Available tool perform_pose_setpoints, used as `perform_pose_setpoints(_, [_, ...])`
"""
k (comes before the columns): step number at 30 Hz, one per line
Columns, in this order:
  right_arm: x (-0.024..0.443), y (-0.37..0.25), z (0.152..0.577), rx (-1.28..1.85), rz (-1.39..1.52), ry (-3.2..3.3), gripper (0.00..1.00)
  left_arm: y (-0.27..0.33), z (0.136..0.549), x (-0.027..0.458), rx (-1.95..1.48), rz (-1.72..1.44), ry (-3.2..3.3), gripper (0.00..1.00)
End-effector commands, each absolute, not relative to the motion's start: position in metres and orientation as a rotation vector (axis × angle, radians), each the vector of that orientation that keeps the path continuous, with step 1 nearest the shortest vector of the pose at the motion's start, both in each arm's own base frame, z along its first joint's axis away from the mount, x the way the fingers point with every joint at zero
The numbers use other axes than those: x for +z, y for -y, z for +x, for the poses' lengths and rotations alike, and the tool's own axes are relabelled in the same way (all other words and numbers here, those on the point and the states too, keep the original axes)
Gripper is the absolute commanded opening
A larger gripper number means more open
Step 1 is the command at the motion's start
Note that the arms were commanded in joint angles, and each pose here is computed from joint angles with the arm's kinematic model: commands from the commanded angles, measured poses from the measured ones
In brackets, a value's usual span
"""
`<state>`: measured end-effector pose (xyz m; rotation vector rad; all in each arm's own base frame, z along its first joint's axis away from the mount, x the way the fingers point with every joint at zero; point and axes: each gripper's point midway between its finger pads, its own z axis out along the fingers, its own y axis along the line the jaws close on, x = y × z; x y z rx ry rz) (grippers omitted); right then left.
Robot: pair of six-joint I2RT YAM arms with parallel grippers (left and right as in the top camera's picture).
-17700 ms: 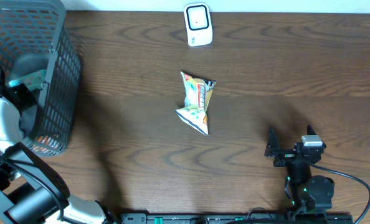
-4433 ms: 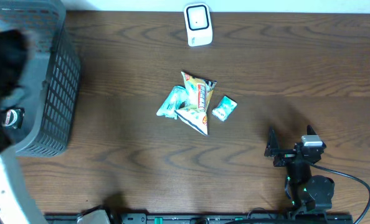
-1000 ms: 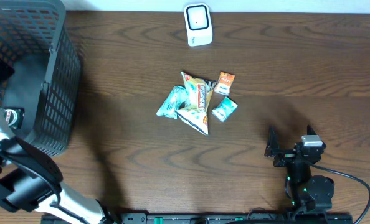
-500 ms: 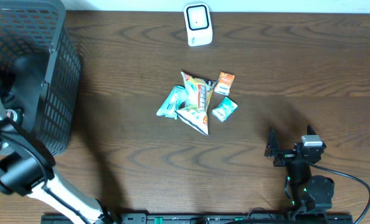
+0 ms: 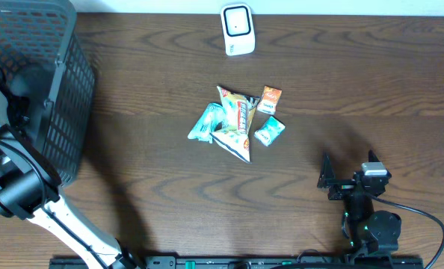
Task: Scan the item barcode
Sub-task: 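Reach the left gripper into the basket toward the Zam-Buk tin, then grasp the green Zam-Buk tin with the left gripper and lift it out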
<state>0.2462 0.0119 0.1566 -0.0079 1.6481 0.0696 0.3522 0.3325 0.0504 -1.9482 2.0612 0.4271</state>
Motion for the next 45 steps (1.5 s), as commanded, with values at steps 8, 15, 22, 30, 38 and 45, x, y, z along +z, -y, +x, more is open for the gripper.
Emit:
perform_pose_setpoints(8, [0.155,-0.015,0.246,0.071,-0.028,-1.653,0.99,-0.35,0.328,0.043,0.65,-1.944,-2.076,0.99])
perform_pose_setpoints(15, [0.155,-0.015,0.246,0.071,-0.029,-1.653,0.99,-0.359,0.311,0.053,0.833,-1.901,-2.085,0.99])
perform_pose_setpoints(22, [0.155,-0.015,0.246,0.071,-0.028,-1.653,0.99,-0.337,0.332,0.032,0.552,-1.941,-2.15,0.99])
perform_pose_setpoints(30, [0.155,-0.015,0.246,0.071,-0.028,-1.653,0.99,-0.334,0.319,0.012,0.595,-1.95,-2.163,0.99])
perform_pose_setpoints(38, [0.155,-0.015,0.246,0.071,-0.029,-1.653,0.99,-0.348,0.312,0.017,0.75,-1.856,-2.182,0.79])
perform_pose_setpoints(45, [0.155,-0.015,0.246,0.071,-0.028,-1.653,0.99,-0.345,0.308,0.02,0.748,-1.863,-2.202,0.53])
